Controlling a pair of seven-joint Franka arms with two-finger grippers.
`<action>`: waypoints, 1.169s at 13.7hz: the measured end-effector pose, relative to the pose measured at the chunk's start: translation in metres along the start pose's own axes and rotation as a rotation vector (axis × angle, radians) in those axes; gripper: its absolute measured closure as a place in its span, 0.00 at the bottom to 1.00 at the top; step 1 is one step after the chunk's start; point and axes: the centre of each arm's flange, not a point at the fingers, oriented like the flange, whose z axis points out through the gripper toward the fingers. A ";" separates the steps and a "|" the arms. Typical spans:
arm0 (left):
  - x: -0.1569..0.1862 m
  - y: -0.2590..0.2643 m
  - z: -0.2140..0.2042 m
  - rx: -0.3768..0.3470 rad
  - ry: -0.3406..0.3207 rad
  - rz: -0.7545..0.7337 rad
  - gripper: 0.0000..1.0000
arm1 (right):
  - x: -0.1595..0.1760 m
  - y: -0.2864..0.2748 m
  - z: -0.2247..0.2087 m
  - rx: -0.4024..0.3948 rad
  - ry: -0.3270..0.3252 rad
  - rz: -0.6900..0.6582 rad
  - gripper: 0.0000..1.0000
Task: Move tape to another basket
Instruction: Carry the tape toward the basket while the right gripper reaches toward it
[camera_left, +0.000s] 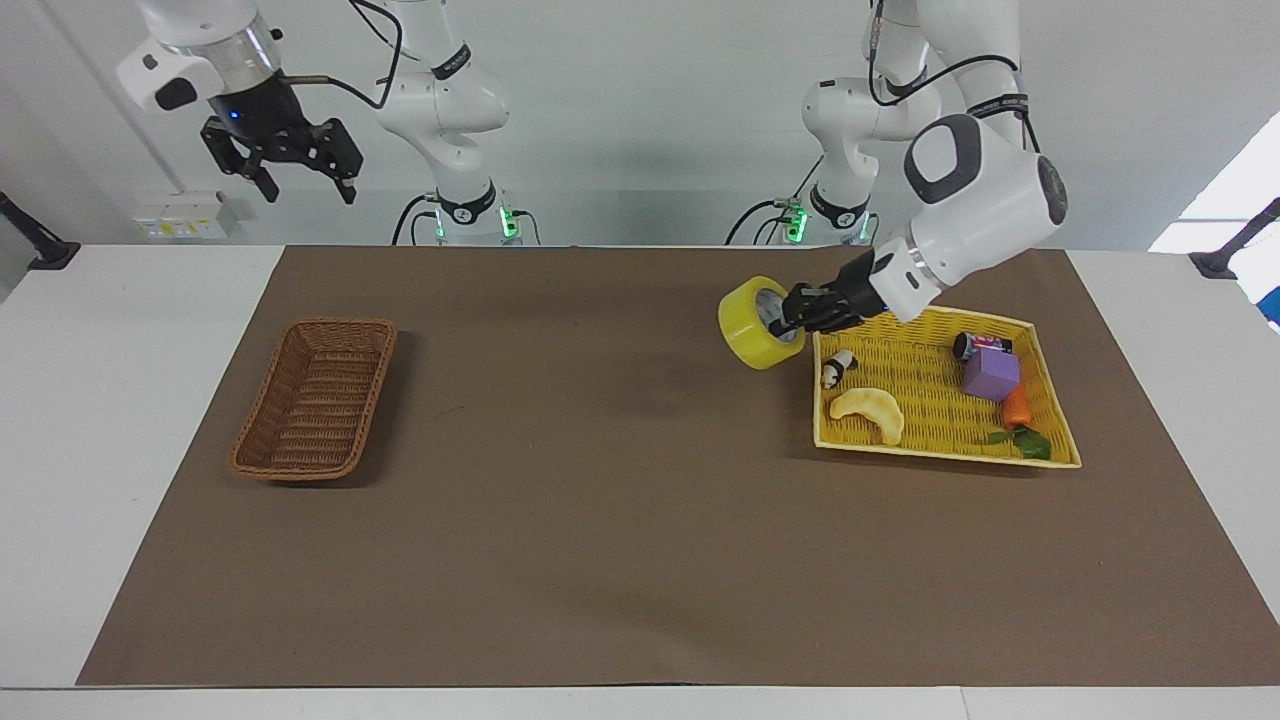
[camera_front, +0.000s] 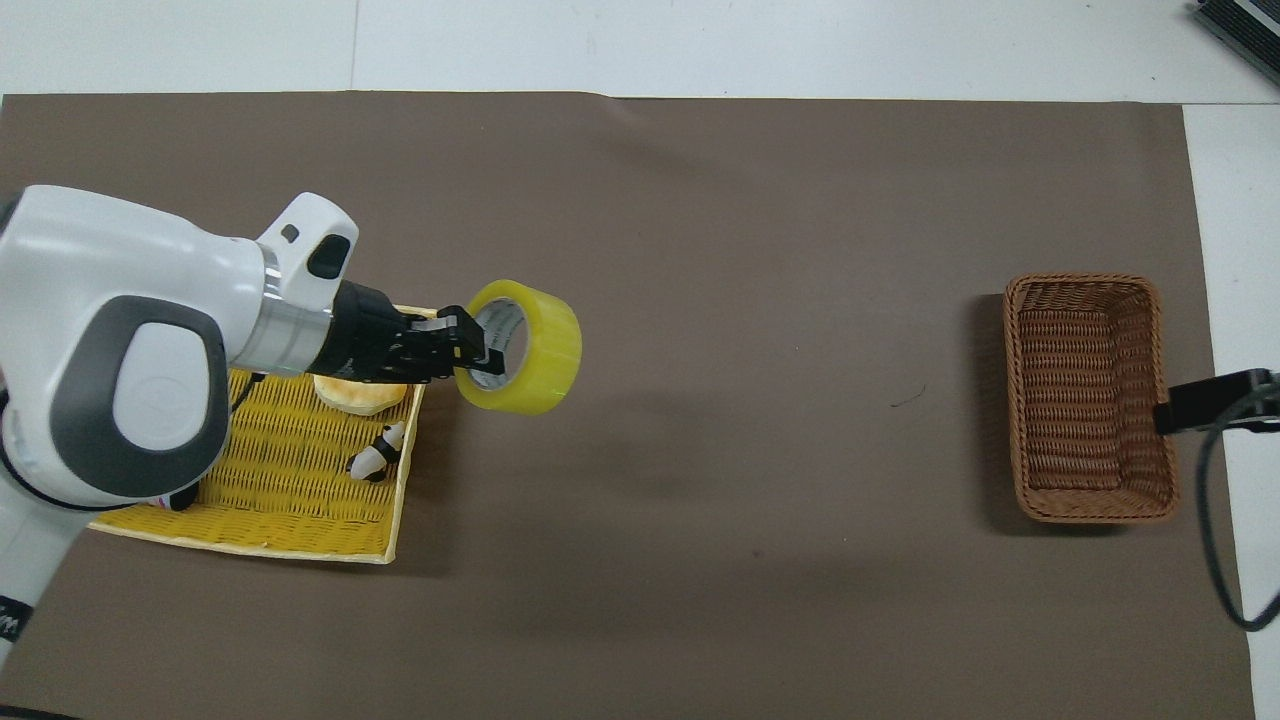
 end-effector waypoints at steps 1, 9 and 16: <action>-0.010 0.019 0.014 0.001 -0.002 -0.016 0.78 | 0.008 -0.022 0.018 -0.004 0.005 -0.032 0.00; -0.066 0.094 0.117 -0.002 0.062 -0.073 0.78 | 0.061 -0.092 0.146 0.290 -0.023 0.046 0.00; -0.082 0.105 0.170 0.037 0.069 -0.139 0.78 | 0.088 -0.059 0.169 0.633 -0.078 0.292 0.00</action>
